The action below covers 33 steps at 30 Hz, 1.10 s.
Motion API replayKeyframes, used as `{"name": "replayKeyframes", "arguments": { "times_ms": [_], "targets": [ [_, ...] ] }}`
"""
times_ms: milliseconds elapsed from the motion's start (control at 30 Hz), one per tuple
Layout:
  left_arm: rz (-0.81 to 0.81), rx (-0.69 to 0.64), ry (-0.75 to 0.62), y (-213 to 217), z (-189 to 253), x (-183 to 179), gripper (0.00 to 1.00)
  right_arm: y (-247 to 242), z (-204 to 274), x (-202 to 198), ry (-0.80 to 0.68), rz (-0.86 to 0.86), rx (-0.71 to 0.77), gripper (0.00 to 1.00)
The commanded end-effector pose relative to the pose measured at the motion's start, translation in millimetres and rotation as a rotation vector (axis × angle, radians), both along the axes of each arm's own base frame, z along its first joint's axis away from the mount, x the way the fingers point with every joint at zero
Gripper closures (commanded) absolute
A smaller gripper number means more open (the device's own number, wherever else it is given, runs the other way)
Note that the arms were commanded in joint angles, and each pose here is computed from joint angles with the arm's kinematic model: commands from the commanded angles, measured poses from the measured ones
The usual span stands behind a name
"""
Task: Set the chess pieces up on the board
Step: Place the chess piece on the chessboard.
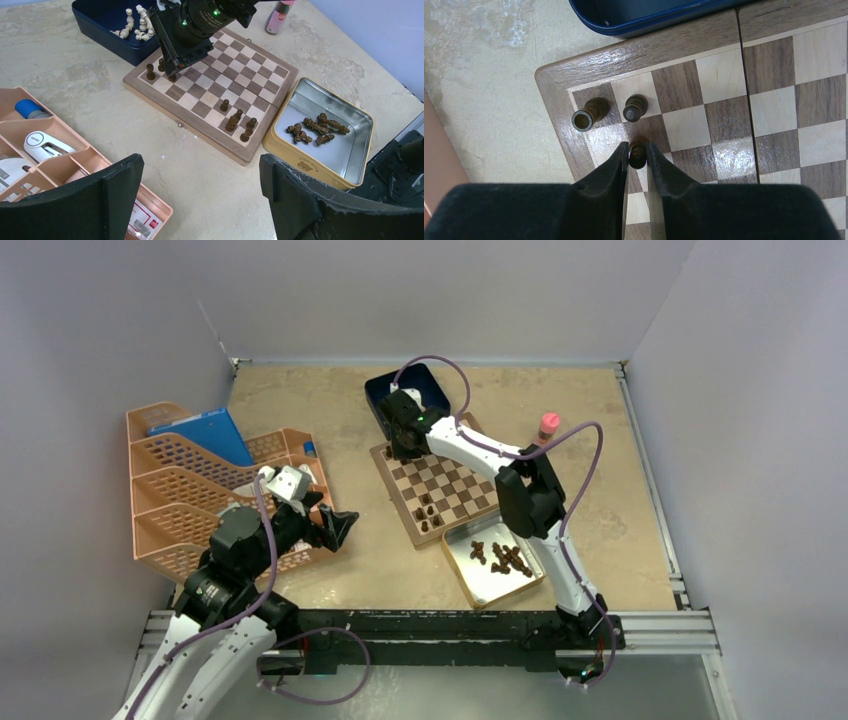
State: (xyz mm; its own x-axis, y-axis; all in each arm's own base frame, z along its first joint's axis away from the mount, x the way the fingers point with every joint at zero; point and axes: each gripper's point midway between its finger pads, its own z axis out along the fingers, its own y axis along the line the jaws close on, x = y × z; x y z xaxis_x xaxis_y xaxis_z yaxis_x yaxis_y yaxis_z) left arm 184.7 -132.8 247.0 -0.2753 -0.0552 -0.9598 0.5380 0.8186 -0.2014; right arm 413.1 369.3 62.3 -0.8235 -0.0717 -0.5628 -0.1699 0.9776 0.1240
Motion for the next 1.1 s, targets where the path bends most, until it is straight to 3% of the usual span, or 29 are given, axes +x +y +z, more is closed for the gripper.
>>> {"name": "replayKeyframes", "arguments": {
  "times_ms": [0,1067],
  "targets": [
    [0.007,-0.033,-0.055,0.7,20.1,0.9,0.14,-0.3,12.9,0.6,-0.012,-0.009,-0.006,0.79],
    [0.005,-0.034,-0.057,0.5,20.6,0.2,0.14,1.4,6.2,6.2,-0.027,-0.008,-0.015,0.76]
  ]
}}
